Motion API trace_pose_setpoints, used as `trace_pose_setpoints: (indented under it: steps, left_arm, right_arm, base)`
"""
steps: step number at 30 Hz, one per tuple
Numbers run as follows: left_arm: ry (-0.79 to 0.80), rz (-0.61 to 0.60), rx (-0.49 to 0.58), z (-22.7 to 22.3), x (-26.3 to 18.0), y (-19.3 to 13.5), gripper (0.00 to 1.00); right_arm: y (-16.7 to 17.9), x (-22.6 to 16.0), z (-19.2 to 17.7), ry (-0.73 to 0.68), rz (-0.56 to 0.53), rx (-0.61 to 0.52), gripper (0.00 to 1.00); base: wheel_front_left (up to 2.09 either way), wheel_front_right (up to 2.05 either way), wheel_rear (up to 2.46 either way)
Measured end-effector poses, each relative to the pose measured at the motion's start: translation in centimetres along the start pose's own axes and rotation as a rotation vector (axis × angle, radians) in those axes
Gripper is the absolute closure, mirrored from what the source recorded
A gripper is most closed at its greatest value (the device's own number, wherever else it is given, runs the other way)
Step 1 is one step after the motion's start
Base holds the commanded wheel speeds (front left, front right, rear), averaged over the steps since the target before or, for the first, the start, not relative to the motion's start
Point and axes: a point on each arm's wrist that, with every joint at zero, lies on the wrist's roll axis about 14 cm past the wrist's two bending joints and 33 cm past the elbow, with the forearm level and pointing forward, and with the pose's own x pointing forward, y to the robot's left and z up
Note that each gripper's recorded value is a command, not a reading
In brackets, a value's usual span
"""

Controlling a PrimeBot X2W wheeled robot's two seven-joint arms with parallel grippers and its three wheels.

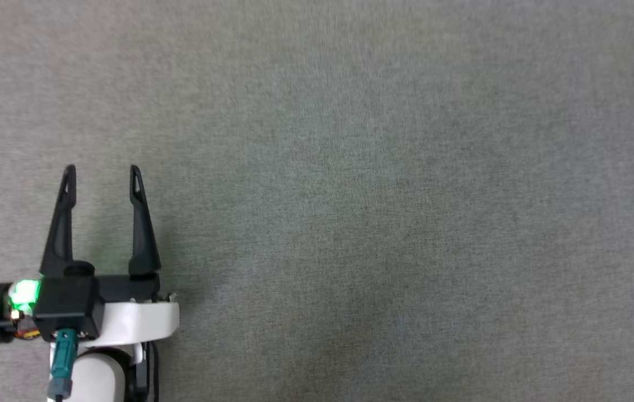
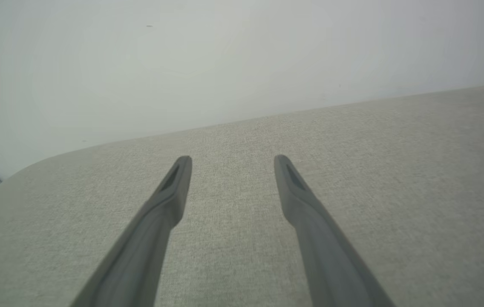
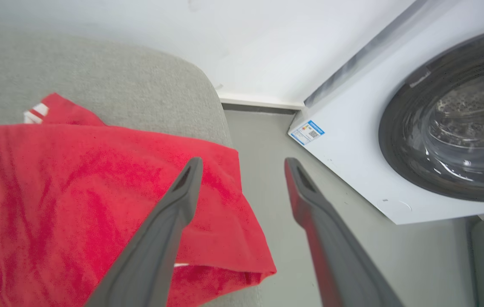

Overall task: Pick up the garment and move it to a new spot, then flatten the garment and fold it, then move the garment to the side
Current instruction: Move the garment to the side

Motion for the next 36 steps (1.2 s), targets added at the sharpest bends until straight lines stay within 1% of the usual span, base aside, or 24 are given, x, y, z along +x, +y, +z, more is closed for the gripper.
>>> trace_pose_setpoints:
  steps: [3,8,12,15,18,21,25,29,36]
  left_arm:
    - [-0.005,0.015,-0.003,1.1,-1.2,0.2,0.00]
    - [-0.010,0.036,-0.004,2.7,-3.2,0.8,0.00]
    - [-0.014,0.062,-0.002,3.8,-5.1,1.7,0.00]
    - [-0.022,0.082,0.002,4.7,-6.4,2.4,0.00]
    - [-0.028,0.098,0.001,5.3,-7.6,2.9,0.00]
    - [-0.034,0.107,0.001,5.8,-8.7,3.3,0.00]
    - [-0.038,0.119,-0.004,6.2,-10.0,3.5,0.00]
    - [-0.037,0.126,-0.007,6.4,-11.2,3.7,0.00]
    - [-0.043,0.125,-0.013,6.8,-12.6,3.8,0.00]
  right_arm:
    - [0.3,-1.6,3.8,-0.174,0.021,0.007,0.00]
    - [1.0,-5.4,9.5,-0.472,0.051,0.045,0.00]
    - [4.2,-8.7,12.3,-0.649,0.128,0.095,0.00]
    - [7.3,-11.7,13.7,-0.756,0.200,0.126,0.00]
    - [10.1,-14.7,14.6,-0.833,0.269,0.168,0.00]
    - [12.5,-17.4,14.5,-0.875,0.333,0.208,0.00]
    - [15.0,-20.4,13.3,-0.895,0.398,0.253,0.00]
    - [16.5,-22.2,11.1,-0.861,0.428,0.322,0.00]
    - [18.5,-24.3,6.9,-0.769,0.463,0.389,0.00]
  base:
    - [0.00,0.00,0.00]
    - [0.00,0.00,0.00]
    - [0.00,0.00,0.00]
    - [0.00,0.00,0.00]
    - [0.00,0.00,0.00]
    - [0.00,0.00,0.00]
    - [0.00,0.00,0.00]
    - [0.00,0.00,0.00]
    - [0.00,0.00,0.00]
